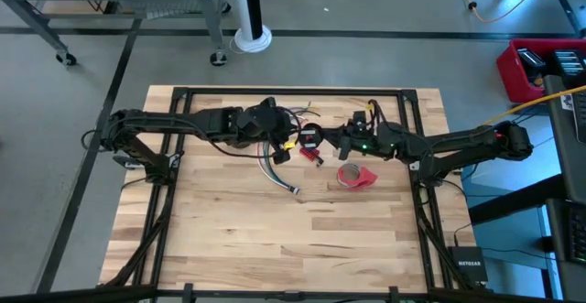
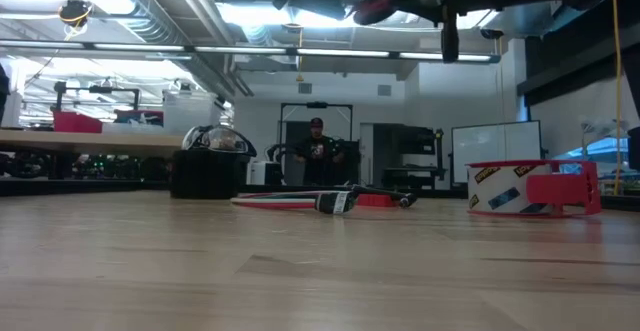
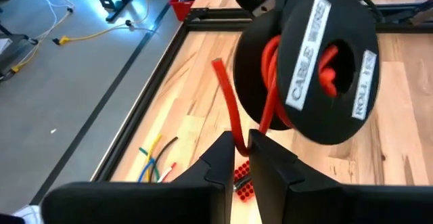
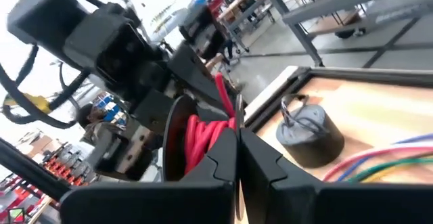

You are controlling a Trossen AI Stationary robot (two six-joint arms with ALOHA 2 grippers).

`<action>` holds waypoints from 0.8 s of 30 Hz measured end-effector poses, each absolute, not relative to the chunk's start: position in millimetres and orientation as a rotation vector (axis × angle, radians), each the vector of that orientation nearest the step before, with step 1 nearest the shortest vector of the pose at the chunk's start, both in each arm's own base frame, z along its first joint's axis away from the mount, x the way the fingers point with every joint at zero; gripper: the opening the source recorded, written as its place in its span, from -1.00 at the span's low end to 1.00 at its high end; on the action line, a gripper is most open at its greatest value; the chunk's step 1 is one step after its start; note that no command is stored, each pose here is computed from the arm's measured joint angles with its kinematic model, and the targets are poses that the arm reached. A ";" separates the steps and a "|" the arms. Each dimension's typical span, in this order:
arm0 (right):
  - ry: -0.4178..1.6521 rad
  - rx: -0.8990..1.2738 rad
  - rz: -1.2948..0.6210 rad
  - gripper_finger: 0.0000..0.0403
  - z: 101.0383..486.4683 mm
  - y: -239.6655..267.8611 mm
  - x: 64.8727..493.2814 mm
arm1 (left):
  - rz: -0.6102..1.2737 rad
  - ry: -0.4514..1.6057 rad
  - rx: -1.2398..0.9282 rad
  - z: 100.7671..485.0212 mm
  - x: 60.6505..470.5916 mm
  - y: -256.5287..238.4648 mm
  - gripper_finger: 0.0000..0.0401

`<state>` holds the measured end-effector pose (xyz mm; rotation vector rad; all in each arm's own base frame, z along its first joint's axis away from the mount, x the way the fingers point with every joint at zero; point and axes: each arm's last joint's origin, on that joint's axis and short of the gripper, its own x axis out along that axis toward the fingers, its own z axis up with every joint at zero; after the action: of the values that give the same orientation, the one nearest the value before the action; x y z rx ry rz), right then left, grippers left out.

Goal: Coil cords
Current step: Coil the red wire onto the spool

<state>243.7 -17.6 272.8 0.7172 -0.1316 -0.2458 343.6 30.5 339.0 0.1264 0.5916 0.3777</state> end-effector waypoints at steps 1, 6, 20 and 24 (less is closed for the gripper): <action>-0.141 0.709 -0.243 -0.96 273.8 -17.6 243.7 | 0.375 0.591 0.127 339.0 343.7 29.7 -0.81; -0.203 0.703 -0.221 -0.96 281.3 -17.6 242.3 | 0.369 0.607 0.133 336.7 343.4 29.6 -0.79; -0.185 0.702 -0.202 -0.96 280.0 -17.1 243.0 | 0.372 0.674 0.144 331.3 339.9 29.6 -0.79; -0.181 0.701 -0.203 -0.96 279.6 -17.1 243.1 | 0.355 0.743 0.188 326.9 336.2 29.3 -0.79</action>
<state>243.1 -17.1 279.6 0.7014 -0.1813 -0.2032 336.2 29.3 326.9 0.1883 0.7428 0.3552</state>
